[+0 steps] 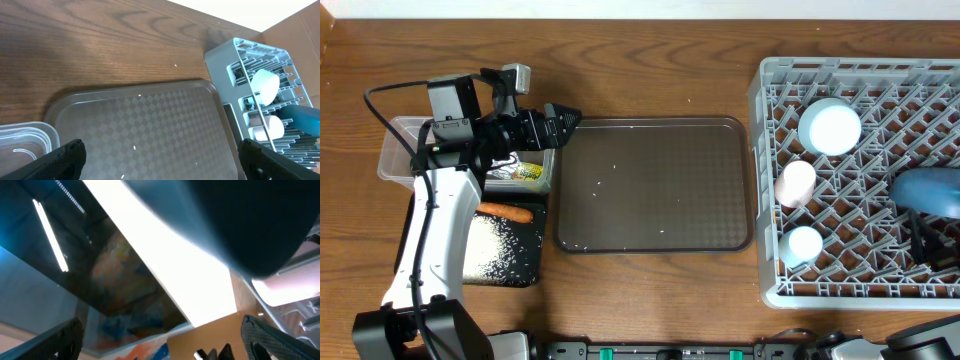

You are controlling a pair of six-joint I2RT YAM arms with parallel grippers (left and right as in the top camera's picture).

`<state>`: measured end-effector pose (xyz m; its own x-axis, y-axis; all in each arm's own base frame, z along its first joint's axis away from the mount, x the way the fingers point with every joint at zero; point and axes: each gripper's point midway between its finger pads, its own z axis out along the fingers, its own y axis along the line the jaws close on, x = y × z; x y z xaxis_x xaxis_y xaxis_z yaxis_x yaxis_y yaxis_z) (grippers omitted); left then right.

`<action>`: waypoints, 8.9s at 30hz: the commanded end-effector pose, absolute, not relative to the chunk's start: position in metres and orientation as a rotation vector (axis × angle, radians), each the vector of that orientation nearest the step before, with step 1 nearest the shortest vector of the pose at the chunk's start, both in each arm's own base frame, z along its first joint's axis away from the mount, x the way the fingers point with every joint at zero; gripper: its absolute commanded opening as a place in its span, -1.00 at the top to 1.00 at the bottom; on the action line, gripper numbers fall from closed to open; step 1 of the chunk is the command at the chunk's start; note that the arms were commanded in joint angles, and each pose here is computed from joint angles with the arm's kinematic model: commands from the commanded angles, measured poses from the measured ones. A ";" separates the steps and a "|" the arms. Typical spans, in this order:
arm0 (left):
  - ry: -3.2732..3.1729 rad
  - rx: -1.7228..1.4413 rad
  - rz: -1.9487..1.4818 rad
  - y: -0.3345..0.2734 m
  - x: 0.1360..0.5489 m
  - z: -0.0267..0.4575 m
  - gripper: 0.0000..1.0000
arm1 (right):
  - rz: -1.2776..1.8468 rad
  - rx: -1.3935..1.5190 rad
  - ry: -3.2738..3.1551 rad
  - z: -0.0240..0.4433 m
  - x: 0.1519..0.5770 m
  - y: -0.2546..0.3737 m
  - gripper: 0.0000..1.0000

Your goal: Sort waste into correct bins and load items into the dishwasher rack

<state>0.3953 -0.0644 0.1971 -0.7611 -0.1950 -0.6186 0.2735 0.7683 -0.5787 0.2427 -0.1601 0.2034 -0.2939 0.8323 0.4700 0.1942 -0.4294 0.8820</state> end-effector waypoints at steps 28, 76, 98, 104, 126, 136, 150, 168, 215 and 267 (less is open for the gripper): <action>2.264 0.051 -0.885 -0.064 0.394 0.200 -1.00 | 1.330 0.828 1.586 0.240 0.229 -0.114 -0.99; 2.264 0.051 -0.885 -0.064 0.394 0.200 -1.00 | 0.087 -0.318 2.611 0.216 0.331 0.147 -0.98; 2.264 0.051 -0.885 -0.064 0.394 0.200 -1.00 | 0.090 -0.323 2.606 0.218 0.329 0.148 -0.98; 2.264 0.051 -0.885 -0.064 0.394 0.200 -1.00 | 0.133 -0.297 2.505 0.254 0.318 0.140 -0.99; 2.264 0.051 -0.885 -0.064 0.394 0.200 -1.00 | 0.315 -0.082 1.798 0.437 0.163 0.045 -0.99; 2.264 0.051 -0.885 -0.064 0.394 0.200 -1.00 | 0.268 -0.010 1.759 0.434 0.131 0.021 -0.99; 2.264 0.051 -0.885 -0.064 0.394 0.200 -1.00 | 0.139 0.055 2.066 0.342 0.062 -0.006 -0.99; 2.264 0.051 -0.885 -0.064 0.394 0.200 -1.00 | 0.077 0.087 2.105 0.303 0.033 -0.017 -0.99; 2.264 0.051 -0.885 -0.064 0.394 0.200 -1.00 | 0.111 0.120 1.637 0.158 0.246 0.005 -0.98; 2.264 0.051 -0.885 -0.064 0.394 0.200 -1.00 | 0.053 0.056 1.640 0.158 0.246 0.005 -0.99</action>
